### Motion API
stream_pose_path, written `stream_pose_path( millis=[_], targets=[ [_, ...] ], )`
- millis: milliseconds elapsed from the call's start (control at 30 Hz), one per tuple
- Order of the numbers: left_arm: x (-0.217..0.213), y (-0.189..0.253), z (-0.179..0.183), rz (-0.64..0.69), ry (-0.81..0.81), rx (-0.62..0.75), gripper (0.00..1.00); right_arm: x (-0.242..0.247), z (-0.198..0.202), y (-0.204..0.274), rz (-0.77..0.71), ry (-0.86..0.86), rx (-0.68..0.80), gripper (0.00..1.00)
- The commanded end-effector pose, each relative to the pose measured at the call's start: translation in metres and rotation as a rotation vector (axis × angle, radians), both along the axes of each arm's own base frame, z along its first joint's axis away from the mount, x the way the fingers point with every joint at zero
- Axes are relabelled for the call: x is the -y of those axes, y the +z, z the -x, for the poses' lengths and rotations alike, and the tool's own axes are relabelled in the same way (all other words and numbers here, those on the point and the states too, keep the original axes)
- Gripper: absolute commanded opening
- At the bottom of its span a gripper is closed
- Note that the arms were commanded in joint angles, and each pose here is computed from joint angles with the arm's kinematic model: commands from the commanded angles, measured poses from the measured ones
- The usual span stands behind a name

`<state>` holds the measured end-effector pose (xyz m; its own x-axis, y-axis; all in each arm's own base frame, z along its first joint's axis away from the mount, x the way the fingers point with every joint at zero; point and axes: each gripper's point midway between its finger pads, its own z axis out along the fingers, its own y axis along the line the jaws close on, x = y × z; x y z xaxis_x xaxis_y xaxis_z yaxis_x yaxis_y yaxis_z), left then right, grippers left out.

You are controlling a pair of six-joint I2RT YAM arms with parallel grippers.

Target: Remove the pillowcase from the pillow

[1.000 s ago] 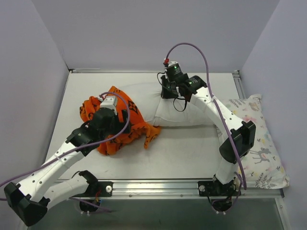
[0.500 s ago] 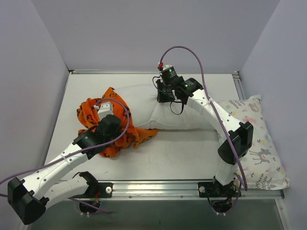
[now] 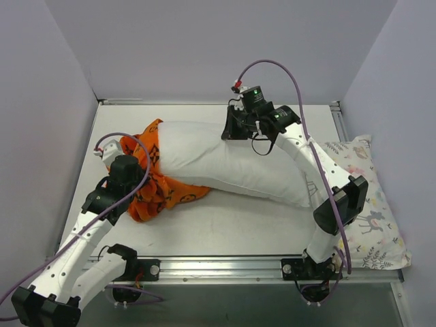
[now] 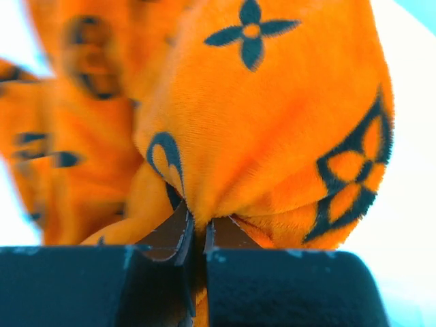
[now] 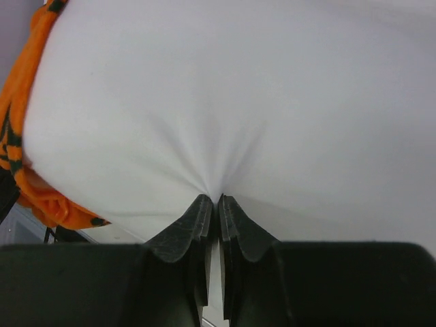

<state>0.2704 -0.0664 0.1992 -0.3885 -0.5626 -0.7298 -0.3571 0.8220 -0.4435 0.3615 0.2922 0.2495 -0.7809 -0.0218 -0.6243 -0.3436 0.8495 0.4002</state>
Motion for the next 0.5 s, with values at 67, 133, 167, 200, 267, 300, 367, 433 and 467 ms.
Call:
stream_pose_path(
  millis=[67,133,167,200,267,300,367,433,467],
  targets=[
    [-0.083,-0.014,0.02,-0.188,0.279,-0.102,0.16,0.075,-0.044,0.093,-0.051,-0.237,0.259,0.0],
    [-0.09,-0.012,0.021,-0.199,0.298,-0.102,0.24,0.079,-0.046,0.092,-0.056,-0.24,0.253,0.0],
    [-0.091,-0.011,0.021,-0.201,0.3,-0.098,0.28,0.079,-0.046,0.091,-0.057,-0.24,0.249,0.0],
    [-0.09,-0.011,0.02,-0.195,0.291,-0.094,0.28,0.078,-0.045,0.091,-0.059,-0.236,0.247,0.0],
    [-0.079,-0.01,0.011,-0.176,0.22,-0.077,0.28,0.064,-0.038,0.09,-0.076,-0.175,0.238,0.0],
    [-0.074,-0.011,0.008,-0.172,0.192,-0.077,0.17,0.057,-0.033,0.09,-0.059,-0.127,0.255,0.0],
    [-0.061,-0.014,-0.002,-0.155,0.113,-0.078,0.1,0.027,-0.012,0.088,-0.012,-0.018,0.295,0.0],
    [-0.053,-0.015,-0.006,-0.146,0.072,-0.083,0.0,0.007,0.008,0.077,0.074,0.118,0.353,0.07],
    [-0.048,-0.018,-0.009,-0.14,0.048,-0.092,0.0,-0.015,0.023,0.073,0.08,0.193,0.386,0.26]
  ],
)
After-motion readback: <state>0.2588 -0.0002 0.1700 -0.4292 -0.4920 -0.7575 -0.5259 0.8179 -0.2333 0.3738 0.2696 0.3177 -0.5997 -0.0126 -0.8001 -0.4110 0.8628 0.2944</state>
